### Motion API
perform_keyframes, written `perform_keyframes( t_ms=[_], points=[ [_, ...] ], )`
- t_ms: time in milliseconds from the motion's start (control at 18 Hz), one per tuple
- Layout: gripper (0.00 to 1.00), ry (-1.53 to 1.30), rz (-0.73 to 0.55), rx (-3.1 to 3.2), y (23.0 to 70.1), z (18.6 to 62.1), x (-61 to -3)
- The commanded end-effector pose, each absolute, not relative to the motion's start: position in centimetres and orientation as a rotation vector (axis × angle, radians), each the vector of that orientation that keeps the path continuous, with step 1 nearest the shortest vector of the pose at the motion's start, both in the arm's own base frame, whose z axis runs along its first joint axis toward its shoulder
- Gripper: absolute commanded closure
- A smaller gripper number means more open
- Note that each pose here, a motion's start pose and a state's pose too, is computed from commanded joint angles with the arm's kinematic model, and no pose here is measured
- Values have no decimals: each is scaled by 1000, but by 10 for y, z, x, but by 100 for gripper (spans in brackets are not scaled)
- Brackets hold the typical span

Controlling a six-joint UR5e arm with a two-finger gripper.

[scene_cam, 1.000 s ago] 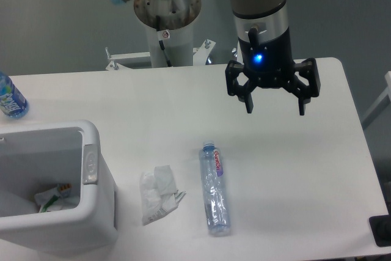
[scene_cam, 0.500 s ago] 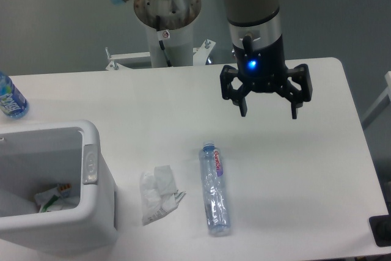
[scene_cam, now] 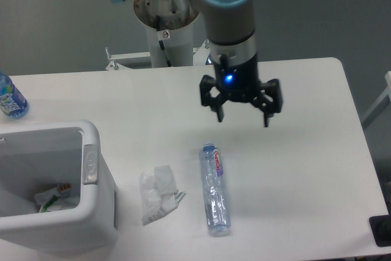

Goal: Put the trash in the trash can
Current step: 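Move the open gripper over the crumpled white tissue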

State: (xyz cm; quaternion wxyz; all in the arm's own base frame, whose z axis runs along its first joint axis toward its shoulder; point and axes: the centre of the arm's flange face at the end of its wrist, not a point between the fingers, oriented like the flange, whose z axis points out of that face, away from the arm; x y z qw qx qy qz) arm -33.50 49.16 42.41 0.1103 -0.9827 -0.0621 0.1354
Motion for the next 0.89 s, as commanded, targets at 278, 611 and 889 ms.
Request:
perform_keyframes(
  t_ms=[278, 611, 889],
  points=[
    [0, -62, 264, -2939, 513, 376, -293],
    [0, -30, 75, -3007, 531, 304, -280],
    [0, -62, -1, -3047, 543, 258, -282]
  ],
)
